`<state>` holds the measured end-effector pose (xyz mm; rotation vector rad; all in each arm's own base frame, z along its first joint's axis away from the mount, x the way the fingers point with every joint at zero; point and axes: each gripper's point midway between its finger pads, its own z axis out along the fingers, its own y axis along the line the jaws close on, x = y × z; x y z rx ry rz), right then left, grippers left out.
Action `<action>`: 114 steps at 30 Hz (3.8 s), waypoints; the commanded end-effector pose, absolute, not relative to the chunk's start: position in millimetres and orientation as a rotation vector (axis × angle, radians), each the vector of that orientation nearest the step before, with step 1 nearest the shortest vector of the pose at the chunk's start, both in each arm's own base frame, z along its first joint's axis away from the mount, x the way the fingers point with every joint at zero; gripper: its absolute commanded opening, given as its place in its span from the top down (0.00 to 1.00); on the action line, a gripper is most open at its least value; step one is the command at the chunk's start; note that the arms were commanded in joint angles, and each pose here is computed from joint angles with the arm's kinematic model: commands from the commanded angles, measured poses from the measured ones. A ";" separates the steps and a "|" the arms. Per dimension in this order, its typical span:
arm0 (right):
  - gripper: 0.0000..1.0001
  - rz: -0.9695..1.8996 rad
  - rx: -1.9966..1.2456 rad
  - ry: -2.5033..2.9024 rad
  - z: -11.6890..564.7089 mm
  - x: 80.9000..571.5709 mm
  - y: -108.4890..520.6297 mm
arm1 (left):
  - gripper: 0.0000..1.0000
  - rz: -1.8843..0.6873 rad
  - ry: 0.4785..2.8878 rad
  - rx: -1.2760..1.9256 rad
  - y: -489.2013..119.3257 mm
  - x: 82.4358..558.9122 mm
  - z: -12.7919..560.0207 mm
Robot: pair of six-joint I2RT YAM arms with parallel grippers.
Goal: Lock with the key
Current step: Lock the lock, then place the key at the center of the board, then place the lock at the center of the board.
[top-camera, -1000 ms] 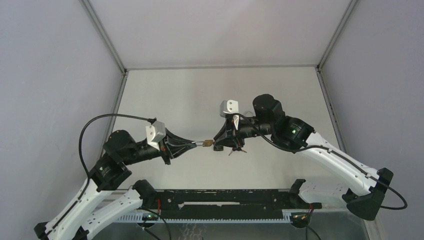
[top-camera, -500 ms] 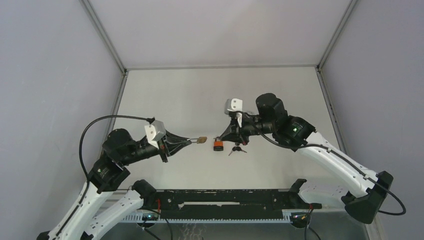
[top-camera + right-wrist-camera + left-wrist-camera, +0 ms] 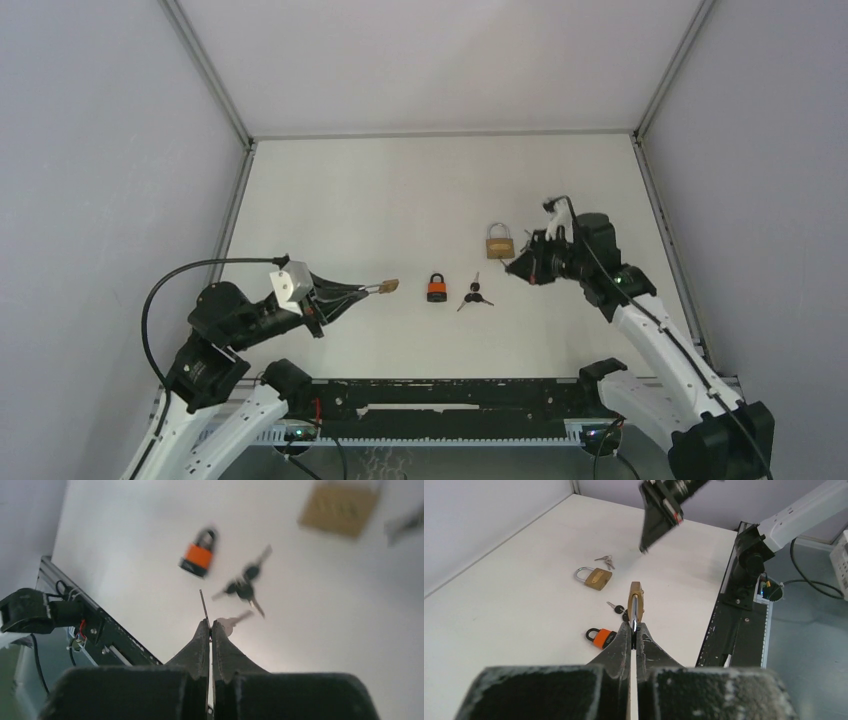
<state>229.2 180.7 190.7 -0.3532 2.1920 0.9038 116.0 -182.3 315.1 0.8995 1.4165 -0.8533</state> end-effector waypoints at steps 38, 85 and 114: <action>0.67 0.759 0.980 2.463 15.3 277.8 -15.4 | 1.00 -0.990 1.317 0.765 -190.5 114.2 333.1; 1.00 1.042 -1.543 1.581 291.6 123.9 379.2 | 1.00 -0.993 1.324 1.016 -204.7 99.0 307.1; 1.00 0.859 0.618 2.549 32.4 270.4 59.5 | 0.00 -0.717 1.478 -0.938 -27.2 236.6 160.4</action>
